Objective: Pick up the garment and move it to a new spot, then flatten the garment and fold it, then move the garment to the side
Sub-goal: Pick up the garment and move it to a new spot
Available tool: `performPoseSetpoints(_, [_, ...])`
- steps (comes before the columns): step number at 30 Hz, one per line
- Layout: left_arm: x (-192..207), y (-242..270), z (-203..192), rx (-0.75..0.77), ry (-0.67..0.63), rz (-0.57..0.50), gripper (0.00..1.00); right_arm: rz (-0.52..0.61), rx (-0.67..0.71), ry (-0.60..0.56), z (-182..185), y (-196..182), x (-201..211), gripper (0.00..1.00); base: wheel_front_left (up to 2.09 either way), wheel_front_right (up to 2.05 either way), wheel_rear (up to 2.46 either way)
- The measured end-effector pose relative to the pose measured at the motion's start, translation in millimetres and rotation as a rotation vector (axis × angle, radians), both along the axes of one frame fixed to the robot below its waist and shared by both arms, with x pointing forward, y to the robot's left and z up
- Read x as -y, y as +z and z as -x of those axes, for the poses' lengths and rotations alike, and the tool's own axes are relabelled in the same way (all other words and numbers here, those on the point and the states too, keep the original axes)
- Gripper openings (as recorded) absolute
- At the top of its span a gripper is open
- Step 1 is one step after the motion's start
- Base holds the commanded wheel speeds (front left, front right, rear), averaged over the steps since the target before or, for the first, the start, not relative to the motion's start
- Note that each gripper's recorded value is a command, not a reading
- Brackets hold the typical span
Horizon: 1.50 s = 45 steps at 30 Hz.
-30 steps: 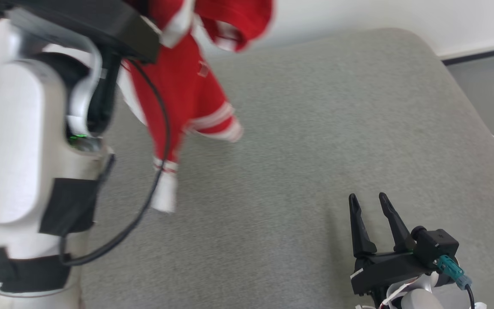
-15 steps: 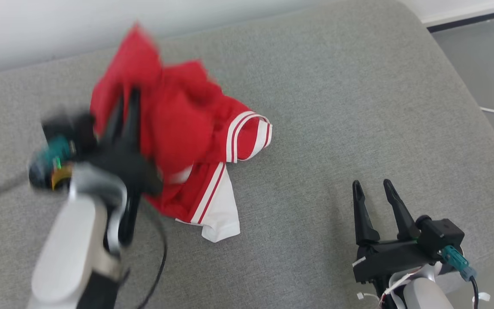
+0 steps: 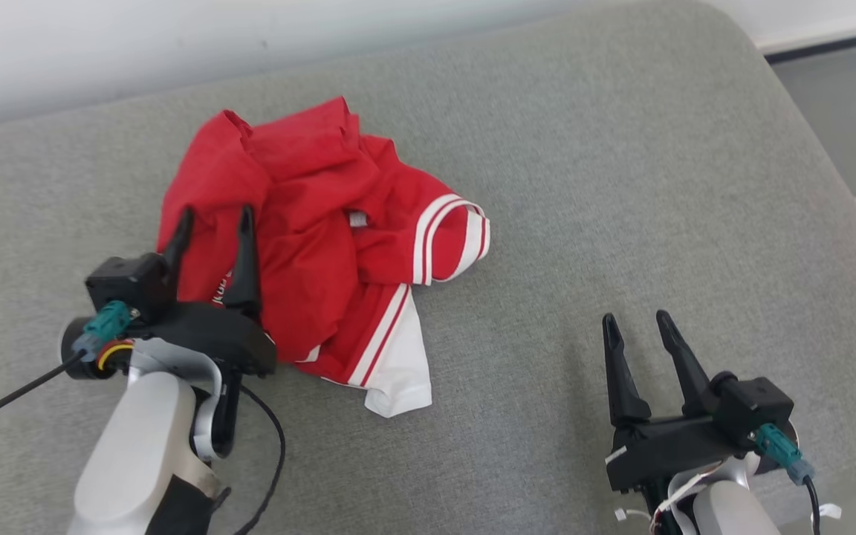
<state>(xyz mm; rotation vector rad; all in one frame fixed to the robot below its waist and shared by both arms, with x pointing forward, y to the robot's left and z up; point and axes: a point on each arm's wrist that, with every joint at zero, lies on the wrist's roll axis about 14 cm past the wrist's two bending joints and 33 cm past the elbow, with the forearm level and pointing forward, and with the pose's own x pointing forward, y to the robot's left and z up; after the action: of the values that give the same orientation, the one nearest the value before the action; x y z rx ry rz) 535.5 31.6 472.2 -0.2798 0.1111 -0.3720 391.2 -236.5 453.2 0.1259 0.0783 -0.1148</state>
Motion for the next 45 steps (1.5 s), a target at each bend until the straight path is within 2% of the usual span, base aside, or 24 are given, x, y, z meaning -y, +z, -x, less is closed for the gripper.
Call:
performPoseSetpoints(6, [-25,67,-1,0.198,0.089,0.031,1.00,-0.010,0.024,0.023,6,8,-9,1.00,0.00,0.00,0.00])
performPoseSetpoints(10, [-39,89,12,0.275,0.122,0.010,1.00,-0.017,0.037,0.031,7,12,-13,1.00,0.00,0.00,0.00])
performPoseSetpoints(16, [-42,101,32,0.319,0.107,-0.058,1.00,-0.020,0.048,0.059,2,15,-22,1.00,0.00,0.00,0.00])
performPoseSetpoints(21, [-20,103,46,0.325,0.032,-0.080,1.00,-0.021,0.047,0.072,2,16,-26,1.00,0.00,0.00,0.00])
performPoseSetpoints(31, [38,62,62,0.204,-0.161,-0.132,1.00,-0.023,0.030,0.038,8,11,-15,1.00,0.00,0.00,0.00])
performPoseSetpoints(45, [34,-43,64,-0.050,-0.203,-0.330,1.00,-0.028,-0.008,-0.031,18,-1,6,1.00,0.00,0.00,0.00])
